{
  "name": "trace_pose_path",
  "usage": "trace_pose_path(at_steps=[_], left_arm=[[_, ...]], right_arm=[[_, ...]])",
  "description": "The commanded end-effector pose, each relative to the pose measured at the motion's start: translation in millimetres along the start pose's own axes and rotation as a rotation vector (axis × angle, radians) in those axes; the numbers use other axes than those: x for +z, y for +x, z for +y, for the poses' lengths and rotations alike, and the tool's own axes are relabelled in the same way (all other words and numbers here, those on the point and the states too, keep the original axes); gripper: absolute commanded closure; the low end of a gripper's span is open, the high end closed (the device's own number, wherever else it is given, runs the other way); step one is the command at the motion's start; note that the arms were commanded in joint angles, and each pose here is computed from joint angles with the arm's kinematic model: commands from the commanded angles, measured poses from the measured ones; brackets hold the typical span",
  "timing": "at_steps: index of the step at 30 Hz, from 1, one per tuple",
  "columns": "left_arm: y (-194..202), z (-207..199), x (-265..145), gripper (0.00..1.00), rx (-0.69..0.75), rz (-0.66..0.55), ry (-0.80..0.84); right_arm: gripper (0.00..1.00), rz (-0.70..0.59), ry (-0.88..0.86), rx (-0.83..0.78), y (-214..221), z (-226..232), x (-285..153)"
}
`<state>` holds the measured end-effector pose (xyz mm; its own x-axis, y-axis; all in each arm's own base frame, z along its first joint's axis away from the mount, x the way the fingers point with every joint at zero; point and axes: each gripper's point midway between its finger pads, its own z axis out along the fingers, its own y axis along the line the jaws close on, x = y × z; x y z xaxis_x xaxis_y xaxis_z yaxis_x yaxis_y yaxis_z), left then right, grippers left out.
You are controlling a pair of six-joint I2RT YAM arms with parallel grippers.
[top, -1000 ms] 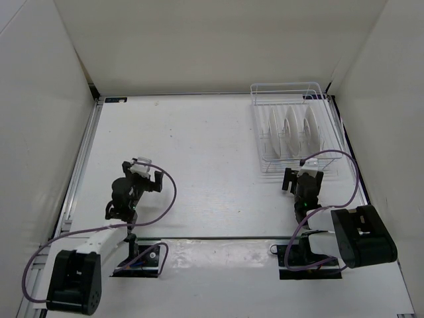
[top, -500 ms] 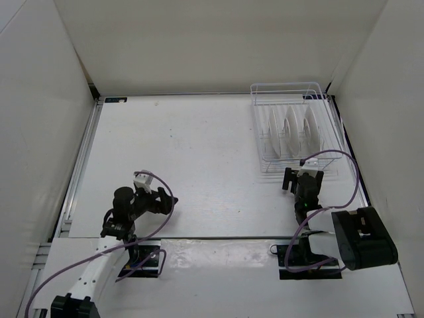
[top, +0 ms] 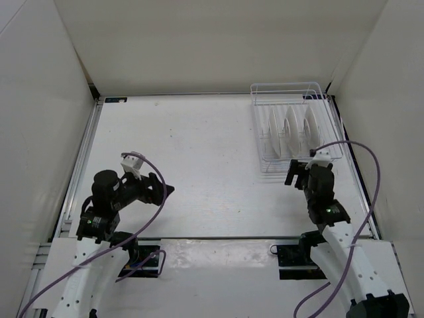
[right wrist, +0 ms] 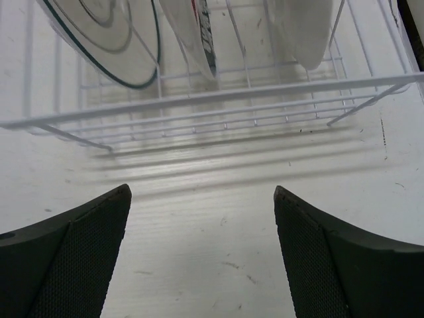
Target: Unload the plates from the dish rack
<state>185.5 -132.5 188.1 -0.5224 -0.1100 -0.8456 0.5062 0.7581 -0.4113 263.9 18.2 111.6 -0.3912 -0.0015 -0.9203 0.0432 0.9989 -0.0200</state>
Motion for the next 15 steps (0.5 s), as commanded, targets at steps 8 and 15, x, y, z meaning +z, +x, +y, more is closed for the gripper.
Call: trace_pose_path(at_steps=[8,15], left_arm=[[0,36,-55,0.00,0.046,0.212,-0.363],[23,50,-58,0.00,-0.005,0.214,-0.445]], right_arm=[[0.10,0.045,-0.491,0.224,-159,85,-103],[0.10,-0.080,-0.537,0.269,-204,98,-89]])
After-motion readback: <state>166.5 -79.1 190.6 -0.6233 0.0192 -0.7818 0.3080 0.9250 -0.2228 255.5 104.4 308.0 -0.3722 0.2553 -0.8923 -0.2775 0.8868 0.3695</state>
